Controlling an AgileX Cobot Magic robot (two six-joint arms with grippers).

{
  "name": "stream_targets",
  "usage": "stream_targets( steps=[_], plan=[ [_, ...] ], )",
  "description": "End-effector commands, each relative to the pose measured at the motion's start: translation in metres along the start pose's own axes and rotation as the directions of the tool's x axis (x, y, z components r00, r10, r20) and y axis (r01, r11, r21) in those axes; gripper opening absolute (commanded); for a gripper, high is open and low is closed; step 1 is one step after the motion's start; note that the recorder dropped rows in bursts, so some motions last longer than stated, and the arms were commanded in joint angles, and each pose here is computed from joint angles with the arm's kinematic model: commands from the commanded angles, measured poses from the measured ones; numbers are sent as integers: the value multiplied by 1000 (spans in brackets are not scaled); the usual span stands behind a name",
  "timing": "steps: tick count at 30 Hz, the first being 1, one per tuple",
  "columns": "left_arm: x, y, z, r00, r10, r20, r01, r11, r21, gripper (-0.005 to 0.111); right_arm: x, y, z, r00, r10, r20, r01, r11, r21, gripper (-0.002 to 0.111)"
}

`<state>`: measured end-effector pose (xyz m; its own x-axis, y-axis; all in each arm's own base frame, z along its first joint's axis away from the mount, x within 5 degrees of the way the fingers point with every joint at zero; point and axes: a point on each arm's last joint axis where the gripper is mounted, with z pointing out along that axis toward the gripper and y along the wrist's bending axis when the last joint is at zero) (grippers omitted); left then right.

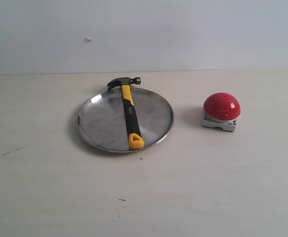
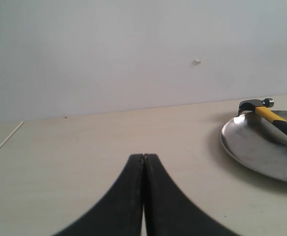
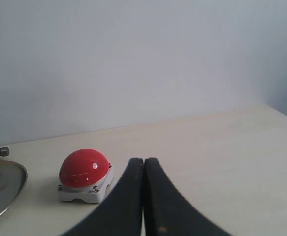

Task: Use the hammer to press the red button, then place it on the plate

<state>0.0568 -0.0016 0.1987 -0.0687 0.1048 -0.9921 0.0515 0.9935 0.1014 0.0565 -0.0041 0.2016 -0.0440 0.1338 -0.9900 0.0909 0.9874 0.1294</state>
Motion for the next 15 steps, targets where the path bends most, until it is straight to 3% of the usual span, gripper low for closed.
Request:
stream_targets(
  steps=[1,15],
  plan=[
    [-1,0,-1,1000,-3,10,3,1000,-3,1,2,-1,0,1000,19,0,-19,1000,6,0],
    [-1,0,-1,1000,0,10,1,1000,-3,1,2,0,0,1000,-5,-2,5,1000,0,0]
  ],
)
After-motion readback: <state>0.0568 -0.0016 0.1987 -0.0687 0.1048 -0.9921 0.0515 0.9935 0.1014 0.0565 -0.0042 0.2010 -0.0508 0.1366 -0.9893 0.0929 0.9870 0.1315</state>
